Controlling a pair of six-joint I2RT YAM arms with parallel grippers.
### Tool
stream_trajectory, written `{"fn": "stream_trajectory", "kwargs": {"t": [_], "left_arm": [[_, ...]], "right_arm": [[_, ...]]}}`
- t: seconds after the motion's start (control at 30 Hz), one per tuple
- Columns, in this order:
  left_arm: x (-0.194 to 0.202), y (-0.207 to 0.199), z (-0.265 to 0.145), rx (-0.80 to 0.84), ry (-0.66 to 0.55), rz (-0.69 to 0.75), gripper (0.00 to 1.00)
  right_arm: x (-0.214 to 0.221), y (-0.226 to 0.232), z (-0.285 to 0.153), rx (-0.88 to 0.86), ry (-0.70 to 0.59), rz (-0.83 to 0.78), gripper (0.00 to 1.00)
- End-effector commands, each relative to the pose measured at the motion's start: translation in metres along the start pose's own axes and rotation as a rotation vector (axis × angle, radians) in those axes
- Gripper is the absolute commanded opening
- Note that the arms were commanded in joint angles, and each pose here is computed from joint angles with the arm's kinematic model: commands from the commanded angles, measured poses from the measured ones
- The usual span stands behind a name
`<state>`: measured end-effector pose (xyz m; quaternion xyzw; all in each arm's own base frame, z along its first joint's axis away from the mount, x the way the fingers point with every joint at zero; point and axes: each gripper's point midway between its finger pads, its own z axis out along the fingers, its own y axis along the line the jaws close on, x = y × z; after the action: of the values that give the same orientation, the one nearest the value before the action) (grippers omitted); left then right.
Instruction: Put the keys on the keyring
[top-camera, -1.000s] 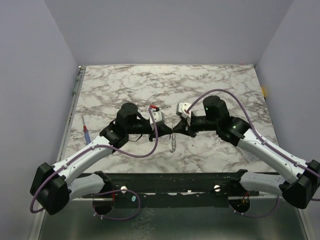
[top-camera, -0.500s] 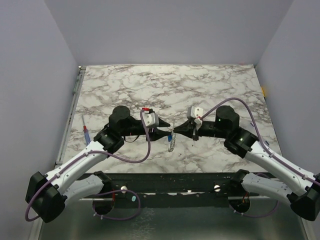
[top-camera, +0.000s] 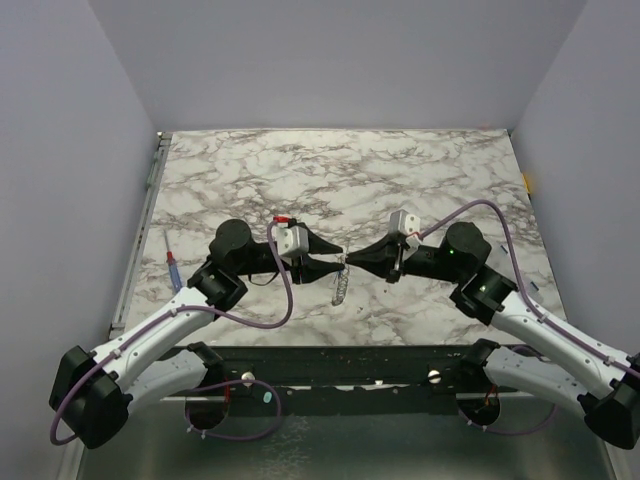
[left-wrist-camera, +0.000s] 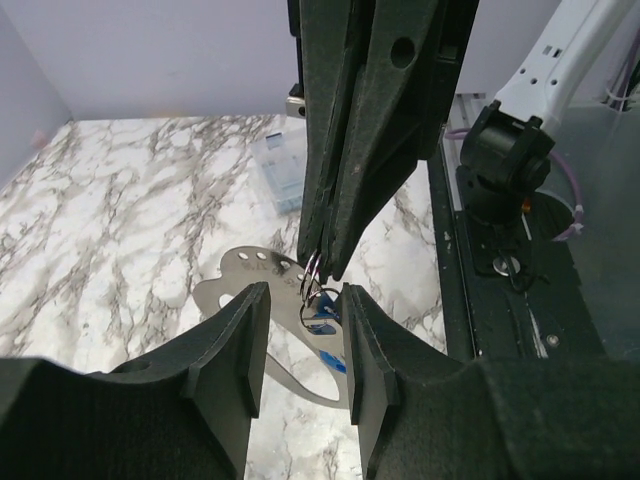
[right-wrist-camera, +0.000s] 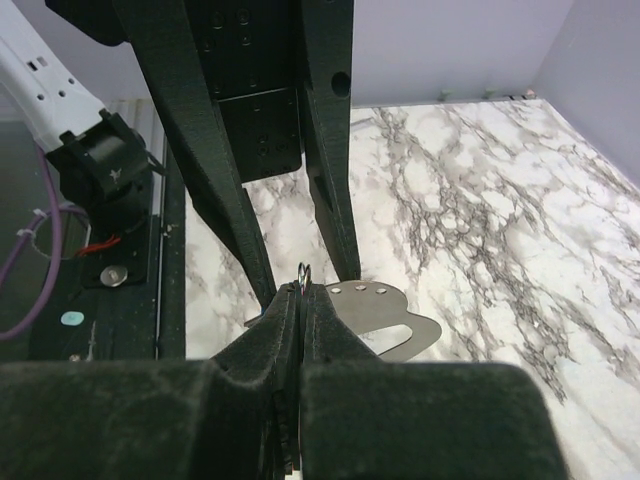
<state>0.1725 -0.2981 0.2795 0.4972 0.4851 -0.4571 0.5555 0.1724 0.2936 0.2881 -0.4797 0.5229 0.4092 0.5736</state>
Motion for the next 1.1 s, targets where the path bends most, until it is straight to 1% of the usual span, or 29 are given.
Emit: {"fn": "stream_trajectory", "kwargs": {"t": [0.0,0.1,0.2,0.37,0.47,0.57,0.67,0.83,1.07], "left_arm": [[-0.016,-0.011,0.000,0.057,-0.068,0.006,0.41],[-0.017,-0.013,-0.001,0.065,-0.069,0.008,0.43],[-0.018,-0.010,-0.005,0.044,-0.068,0.012,0.51],[-0.028,0.008,-0.016,-0.090,-0.088,0.065,0.62],[-0.030,0.012,-0.021,-0.124,-0.096,0.087,0.64],[-0.032,0.008,-0.020,-0.099,-0.107,0.087,0.61],[-0.037,0.003,-0.018,-0.069,-0.139,0.072,0.55],[-0.043,0.000,-0.014,-0.039,-0.183,0.025,0.42],[-0.038,0.000,-0.009,-0.014,-0.183,-0.010,0.33]], "right_arm": [[-0.034,0.004,0.000,-0.014,-0.132,-0.023,0.01],[-0.035,0.002,-0.001,0.003,-0.136,-0.023,0.01],[-0.038,-0.001,-0.002,0.023,-0.139,-0.027,0.00],[-0.038,-0.004,-0.006,0.050,-0.130,-0.037,0.01],[-0.039,-0.005,-0.006,0.054,-0.125,-0.041,0.01],[-0.038,-0.003,-0.005,0.042,-0.120,-0.039,0.01],[-0.036,-0.001,-0.003,0.021,-0.114,-0.034,0.01],[-0.036,0.004,-0.001,-0.011,-0.111,-0.030,0.01],[-0.036,0.007,0.002,-0.039,-0.114,-0.025,0.01]]}}
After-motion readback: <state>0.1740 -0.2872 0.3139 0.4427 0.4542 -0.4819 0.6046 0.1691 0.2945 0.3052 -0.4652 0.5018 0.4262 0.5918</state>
